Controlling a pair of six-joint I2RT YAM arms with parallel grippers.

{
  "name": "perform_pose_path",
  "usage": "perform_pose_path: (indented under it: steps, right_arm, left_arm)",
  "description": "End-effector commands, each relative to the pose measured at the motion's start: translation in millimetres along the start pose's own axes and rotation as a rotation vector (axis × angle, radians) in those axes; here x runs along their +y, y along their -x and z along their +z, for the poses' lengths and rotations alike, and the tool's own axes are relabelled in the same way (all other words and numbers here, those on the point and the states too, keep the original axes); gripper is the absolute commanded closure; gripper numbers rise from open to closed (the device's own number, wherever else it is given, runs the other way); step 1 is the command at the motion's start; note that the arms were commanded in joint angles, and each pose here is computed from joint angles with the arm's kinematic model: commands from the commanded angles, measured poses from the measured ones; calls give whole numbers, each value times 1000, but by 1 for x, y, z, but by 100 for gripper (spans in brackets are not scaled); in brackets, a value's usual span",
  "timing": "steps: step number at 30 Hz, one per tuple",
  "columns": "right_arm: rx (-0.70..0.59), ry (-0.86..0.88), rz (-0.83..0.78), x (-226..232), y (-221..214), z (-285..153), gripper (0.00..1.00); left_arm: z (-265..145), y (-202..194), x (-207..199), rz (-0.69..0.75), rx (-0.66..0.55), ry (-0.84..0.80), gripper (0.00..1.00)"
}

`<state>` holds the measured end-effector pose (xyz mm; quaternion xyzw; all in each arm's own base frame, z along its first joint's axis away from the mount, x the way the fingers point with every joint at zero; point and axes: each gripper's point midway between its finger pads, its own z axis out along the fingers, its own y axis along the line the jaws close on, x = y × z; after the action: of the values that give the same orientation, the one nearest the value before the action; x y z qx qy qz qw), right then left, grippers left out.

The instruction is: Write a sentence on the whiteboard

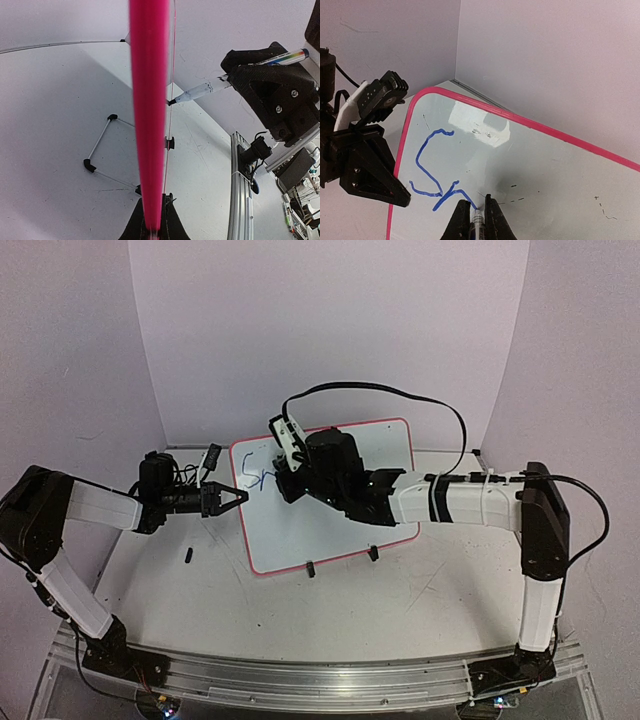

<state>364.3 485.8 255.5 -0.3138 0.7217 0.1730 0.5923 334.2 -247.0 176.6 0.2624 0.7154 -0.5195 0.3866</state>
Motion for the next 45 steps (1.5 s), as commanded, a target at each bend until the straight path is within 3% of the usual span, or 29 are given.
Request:
perform_pose_path:
  steps: [1,21,38,45]
  right_arm:
    - [-36,-1,41,-7,15,-9,100]
    - [-26,6,51,-1,12,-16,100]
    - [-118,-51,21,-15,57,-6,100]
    - [-96,-38,31,-16,48,-7,100]
  left_arm:
    - [0,10,14,27,-22,70,100]
    - [1,8,15,24,-18,70,100]
    - [0,10,14,28,-22,69,100]
    - [1,9,15,26,-20,69,100]
